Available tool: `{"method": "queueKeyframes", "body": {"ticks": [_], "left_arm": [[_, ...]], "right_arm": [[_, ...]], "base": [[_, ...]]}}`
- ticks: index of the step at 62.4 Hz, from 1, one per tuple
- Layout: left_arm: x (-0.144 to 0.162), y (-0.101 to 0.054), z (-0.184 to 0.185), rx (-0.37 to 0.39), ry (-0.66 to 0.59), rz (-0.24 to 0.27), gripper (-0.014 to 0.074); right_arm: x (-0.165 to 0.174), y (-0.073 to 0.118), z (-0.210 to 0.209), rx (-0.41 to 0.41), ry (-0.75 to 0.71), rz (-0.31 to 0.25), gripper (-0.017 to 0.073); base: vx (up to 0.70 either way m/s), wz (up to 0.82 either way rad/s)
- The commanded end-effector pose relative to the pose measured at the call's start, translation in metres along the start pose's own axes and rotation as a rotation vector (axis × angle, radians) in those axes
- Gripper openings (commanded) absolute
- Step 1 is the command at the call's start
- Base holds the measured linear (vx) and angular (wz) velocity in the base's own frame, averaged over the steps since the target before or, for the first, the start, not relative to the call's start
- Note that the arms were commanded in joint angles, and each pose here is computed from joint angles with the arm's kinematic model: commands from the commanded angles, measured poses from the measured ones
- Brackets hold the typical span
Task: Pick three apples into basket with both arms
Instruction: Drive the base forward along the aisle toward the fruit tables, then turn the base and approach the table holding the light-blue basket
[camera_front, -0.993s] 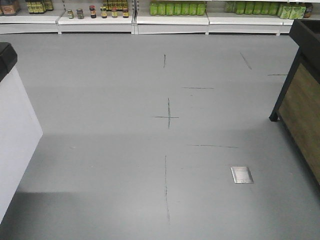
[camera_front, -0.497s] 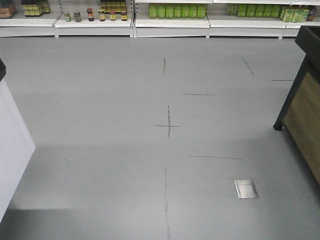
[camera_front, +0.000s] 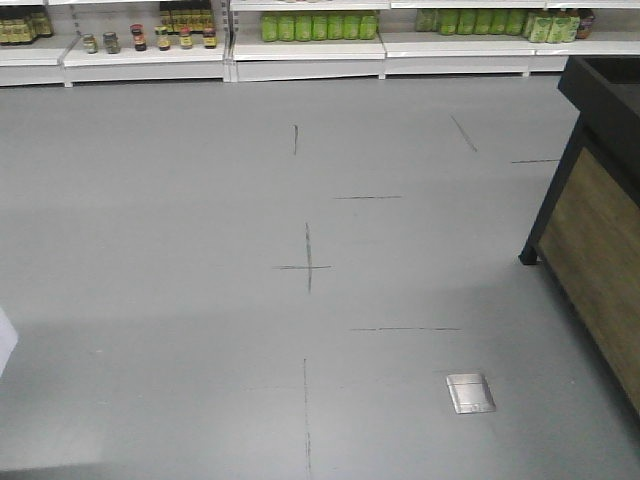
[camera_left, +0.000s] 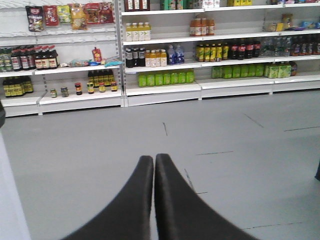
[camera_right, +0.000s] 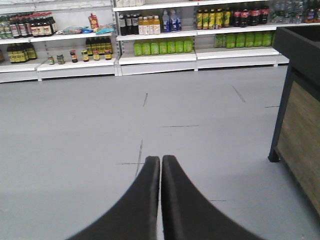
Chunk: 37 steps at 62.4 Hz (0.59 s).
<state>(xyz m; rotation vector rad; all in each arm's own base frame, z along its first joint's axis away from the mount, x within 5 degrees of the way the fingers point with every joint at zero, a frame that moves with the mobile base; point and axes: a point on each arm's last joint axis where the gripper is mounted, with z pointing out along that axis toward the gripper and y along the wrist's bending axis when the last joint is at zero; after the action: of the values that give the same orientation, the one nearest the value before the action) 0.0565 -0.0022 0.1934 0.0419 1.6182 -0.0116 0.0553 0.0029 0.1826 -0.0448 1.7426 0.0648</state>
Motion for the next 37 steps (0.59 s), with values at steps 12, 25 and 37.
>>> {"method": "queueKeyframes", "body": {"ticks": [12, 25, 37], "left_arm": [[-0.0157, 0.0009, -0.0029, -0.010, -0.109, -0.008, -0.0006], [-0.0157, 0.0009, -0.0029, -0.010, -0.109, -0.008, -0.0006], [-0.0157, 0.0009, -0.0029, -0.010, -0.109, -0.008, -0.0006]], "right_arm": [[-0.0024, 0.0006, 0.0002, -0.007, -0.070, -0.021, -0.0005], [-0.0024, 0.0006, 0.0002, -0.007, -0.070, -0.021, -0.0005], [-0.0024, 0.0006, 0.0002, -0.007, -0.070, -0.021, -0.0005]], "base": [[0.15, -0.38], [0.14, -0.51], [0.15, -0.58]]}}
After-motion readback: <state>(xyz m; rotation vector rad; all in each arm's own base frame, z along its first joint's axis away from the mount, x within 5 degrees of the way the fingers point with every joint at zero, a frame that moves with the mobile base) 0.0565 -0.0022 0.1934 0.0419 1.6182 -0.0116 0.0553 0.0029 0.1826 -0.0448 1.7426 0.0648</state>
